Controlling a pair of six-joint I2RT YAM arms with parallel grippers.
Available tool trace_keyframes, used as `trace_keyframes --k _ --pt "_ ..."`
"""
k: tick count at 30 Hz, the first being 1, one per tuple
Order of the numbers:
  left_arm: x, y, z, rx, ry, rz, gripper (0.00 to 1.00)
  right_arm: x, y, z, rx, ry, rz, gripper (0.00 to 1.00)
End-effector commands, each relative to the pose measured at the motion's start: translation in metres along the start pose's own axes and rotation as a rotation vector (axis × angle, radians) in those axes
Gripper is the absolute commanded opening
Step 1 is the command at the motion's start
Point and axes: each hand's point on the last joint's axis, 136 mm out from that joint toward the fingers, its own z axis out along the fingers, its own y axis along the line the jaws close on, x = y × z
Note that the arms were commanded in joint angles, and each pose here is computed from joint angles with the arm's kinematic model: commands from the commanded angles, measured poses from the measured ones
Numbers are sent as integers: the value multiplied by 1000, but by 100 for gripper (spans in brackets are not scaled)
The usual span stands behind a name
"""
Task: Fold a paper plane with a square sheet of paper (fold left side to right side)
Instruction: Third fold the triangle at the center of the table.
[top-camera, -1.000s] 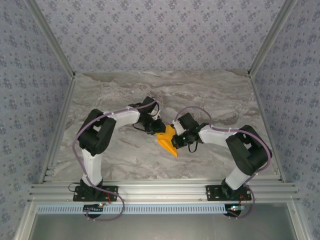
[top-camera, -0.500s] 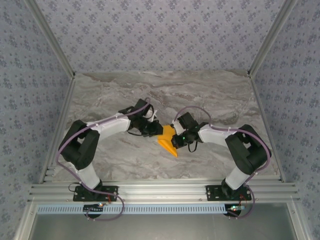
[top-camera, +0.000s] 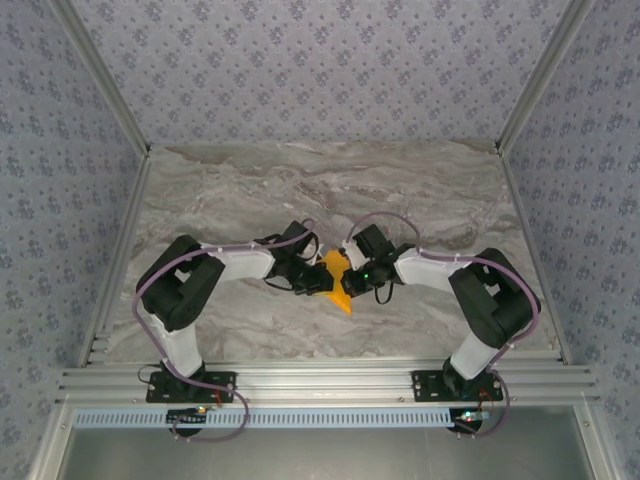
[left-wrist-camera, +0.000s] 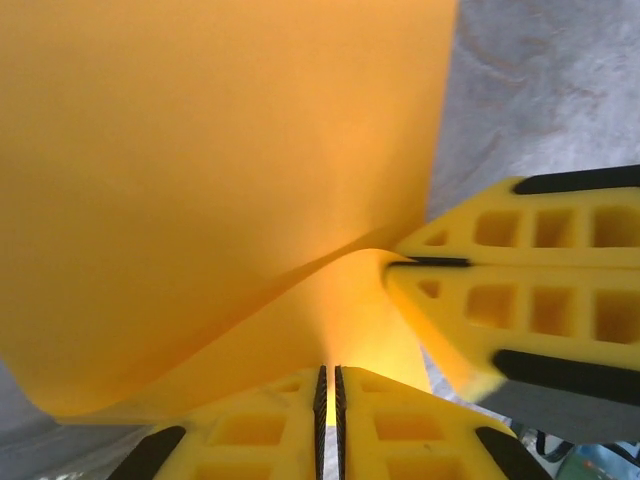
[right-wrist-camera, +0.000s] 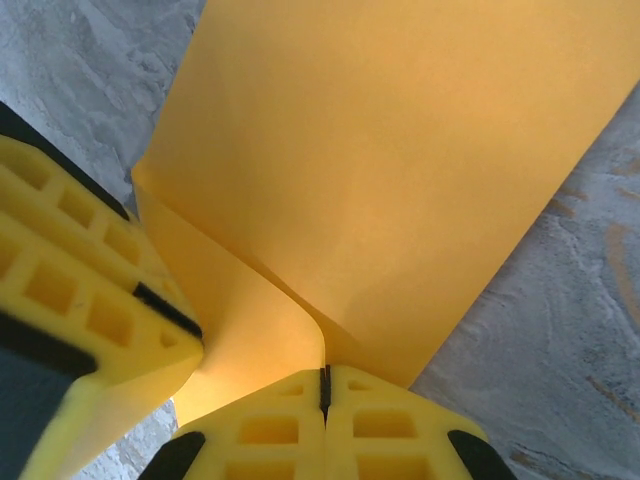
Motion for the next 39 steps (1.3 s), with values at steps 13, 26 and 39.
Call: trace_keyframes --k 13,26,39 --pt "8 37 8 -128 5 -46 11 14 0 4 0 83 9 9" --pt "11 46 10 -162 12 -62 10 -29 8 -60 -8 -75 48 32" --pt "10 47 11 -166 14 -64 10 29 64 -34 -320 118 178 27"
